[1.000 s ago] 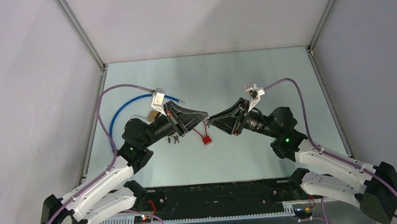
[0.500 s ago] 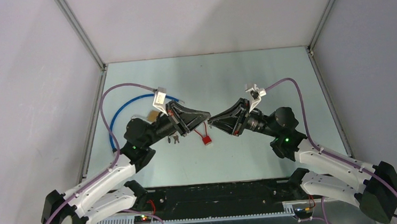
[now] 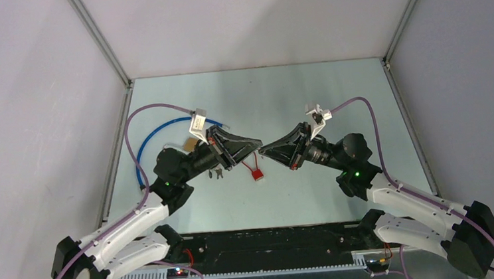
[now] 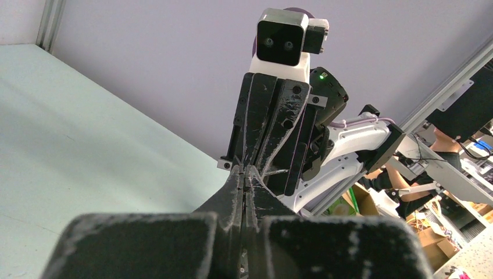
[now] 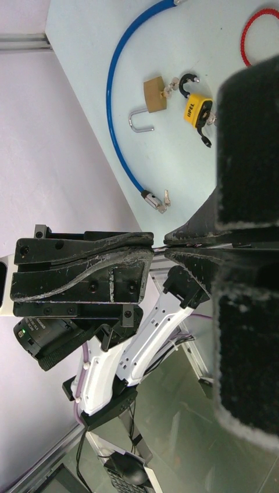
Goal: Unlock with the key
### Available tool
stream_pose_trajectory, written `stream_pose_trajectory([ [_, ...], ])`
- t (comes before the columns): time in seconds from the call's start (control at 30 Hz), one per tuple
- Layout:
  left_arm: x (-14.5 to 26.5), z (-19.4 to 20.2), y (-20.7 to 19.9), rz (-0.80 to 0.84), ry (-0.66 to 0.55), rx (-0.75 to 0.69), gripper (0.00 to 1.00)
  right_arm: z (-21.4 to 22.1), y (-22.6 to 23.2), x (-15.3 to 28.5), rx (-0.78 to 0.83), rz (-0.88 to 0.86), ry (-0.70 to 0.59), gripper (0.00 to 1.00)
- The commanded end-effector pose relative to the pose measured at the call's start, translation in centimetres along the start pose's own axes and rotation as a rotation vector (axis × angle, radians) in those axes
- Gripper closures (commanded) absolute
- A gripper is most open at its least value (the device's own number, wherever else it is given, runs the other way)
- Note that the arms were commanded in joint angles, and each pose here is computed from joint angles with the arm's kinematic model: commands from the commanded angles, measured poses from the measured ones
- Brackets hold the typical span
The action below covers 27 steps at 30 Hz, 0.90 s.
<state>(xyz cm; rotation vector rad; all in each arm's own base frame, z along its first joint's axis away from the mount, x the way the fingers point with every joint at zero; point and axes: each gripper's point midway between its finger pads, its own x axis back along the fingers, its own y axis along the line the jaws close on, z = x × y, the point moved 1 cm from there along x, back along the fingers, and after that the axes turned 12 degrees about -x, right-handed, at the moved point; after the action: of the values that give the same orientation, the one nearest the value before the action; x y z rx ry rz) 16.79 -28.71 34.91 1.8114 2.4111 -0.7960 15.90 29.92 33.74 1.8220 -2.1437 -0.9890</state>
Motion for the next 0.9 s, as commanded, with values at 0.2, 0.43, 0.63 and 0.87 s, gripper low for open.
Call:
stream_pose_trajectory([
  [0.2,0.2,-0.9,0.7,-0.061,-0.038,-0.048,0.83,0.0,0.4,0.4,0.005,0.004,0.007,1.00],
  [0.43,3.1,0.0,6.4,-0.431,0.013,-0.079,0.11,1.4,-2.6,1.8,-0.067,0.197,0.032,1.00],
  [0.63,7.0,1.9,10.6,-0.762,0.126,-0.049,0.00,3.3,-5.7,3.4,-0.186,0.361,0.030,1.00],
  [0.87,9.7,6.2,13.2,-0.990,0.320,0.079,0.04,5.0,-9.2,5.3,-0.260,0.569,0.039,1.00],
])
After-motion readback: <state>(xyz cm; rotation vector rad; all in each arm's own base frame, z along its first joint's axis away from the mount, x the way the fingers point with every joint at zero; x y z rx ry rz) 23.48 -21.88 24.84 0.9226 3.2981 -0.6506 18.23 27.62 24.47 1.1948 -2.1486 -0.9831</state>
